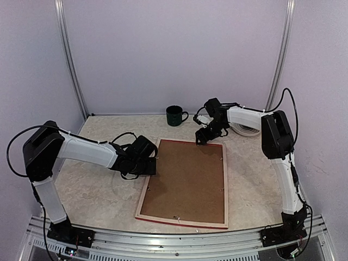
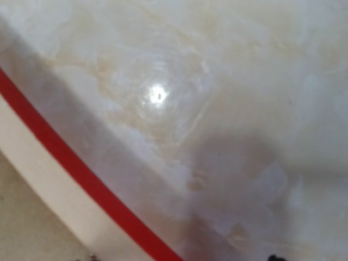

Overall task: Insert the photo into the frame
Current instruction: Press the fastener onto the backboard, then rotate the photo frame at the center of the board.

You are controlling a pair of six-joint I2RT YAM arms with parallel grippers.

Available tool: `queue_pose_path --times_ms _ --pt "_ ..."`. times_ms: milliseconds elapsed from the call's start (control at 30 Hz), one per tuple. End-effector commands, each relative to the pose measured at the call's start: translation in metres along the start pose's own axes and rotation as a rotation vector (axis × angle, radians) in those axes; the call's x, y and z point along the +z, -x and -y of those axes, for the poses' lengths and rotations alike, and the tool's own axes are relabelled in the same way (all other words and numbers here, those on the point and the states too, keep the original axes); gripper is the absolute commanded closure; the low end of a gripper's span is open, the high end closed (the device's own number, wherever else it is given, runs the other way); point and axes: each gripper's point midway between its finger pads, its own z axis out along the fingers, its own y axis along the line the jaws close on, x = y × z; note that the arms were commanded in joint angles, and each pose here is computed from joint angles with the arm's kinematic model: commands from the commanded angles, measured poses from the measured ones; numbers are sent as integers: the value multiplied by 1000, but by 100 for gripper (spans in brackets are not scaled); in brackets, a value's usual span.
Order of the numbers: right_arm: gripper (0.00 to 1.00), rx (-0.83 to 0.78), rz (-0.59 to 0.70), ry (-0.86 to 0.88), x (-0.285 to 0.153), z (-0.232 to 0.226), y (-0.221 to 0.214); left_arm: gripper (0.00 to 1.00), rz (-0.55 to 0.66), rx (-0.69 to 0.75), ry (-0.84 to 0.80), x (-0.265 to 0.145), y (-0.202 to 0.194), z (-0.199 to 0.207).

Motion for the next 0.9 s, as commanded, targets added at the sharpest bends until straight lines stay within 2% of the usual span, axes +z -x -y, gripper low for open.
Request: queue_pose_path --times_ms 0,100,200,300,433,533,867 --pt "26 45 -9 -20 -2 12 -10 27 84 -42 -19 -36 37 -1" --pt "21 86 -4 -31 -15 20 -14 12 81 -23 -41 -64 31 -2" --pt "19 100 4 -37 -25 22 -21 4 6 22 -17 -82 -4 -13" --pt "17 102 7 -49 -33 22 -26 7 -83 30 -26 -96 -45 -25" --pt "17 100 13 -49 -36 21 -30 16 -165 19 -64 -111 -86 -33" --pt "16 102 10 -54 -33 23 -30 21 -180 25 -102 -120 -94 -28" --pt "17 106 21 -70 -39 29 -23 25 -251 171 -32 -104 -124 -14"
